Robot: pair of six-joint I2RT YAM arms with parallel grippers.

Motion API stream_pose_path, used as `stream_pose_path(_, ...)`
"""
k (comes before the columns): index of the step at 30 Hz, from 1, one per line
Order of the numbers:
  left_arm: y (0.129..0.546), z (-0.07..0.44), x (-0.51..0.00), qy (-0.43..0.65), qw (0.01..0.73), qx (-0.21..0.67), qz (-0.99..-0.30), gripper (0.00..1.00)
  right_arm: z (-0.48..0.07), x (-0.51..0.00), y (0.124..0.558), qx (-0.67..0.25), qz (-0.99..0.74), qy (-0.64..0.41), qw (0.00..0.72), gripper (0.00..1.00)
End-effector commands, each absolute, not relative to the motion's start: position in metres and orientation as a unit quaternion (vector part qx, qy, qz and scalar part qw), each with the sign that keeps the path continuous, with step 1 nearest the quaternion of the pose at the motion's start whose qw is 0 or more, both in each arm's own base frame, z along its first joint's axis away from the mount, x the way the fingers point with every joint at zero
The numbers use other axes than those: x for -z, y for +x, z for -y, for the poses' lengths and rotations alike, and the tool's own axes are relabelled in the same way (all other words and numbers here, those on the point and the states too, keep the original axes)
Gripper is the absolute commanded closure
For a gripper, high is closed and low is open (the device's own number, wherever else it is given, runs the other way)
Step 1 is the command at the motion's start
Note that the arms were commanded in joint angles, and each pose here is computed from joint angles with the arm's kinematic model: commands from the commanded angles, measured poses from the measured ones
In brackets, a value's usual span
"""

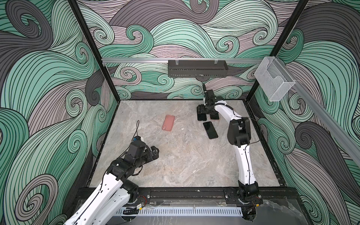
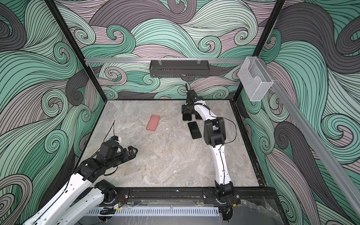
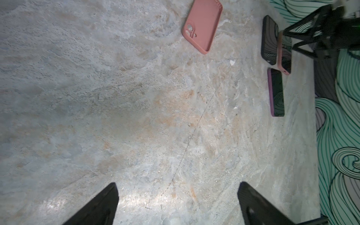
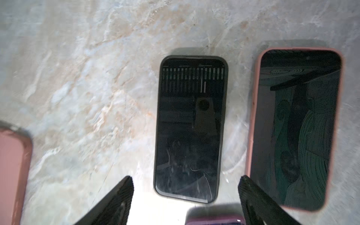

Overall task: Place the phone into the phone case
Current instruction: 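Open the right gripper and lift away while the left gripper reaches for the pink case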

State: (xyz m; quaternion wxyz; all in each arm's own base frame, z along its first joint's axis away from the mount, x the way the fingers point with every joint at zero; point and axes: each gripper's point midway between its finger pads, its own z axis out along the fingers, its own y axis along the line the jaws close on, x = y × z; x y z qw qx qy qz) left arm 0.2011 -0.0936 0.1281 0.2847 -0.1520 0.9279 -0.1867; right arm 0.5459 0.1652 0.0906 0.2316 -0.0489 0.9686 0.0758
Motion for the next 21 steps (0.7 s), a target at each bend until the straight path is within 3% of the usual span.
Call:
stream_pose_path(1,0.22,0.089,-0.14,-0.144,0.306,0.156,-0.928,0.06,-0.18,-0.151,0.518,-0.091,-0.95,-0.11,0.276,0.15)
stream_pose_path(12,0.298,0.104,-0.154,-0.079,0.33,0.108,-0.934,0.12,-0.176,-0.191,0.404,-0.151,-0.933,-0.137,0.297,0.14)
stream_pose_path(21,0.372,0.109,-0.135,-0.054,0.291,0.106,-0.949,0.34,-0.173,-0.192,0.338,-0.181,-0.928,-0.131,0.297,0.15)
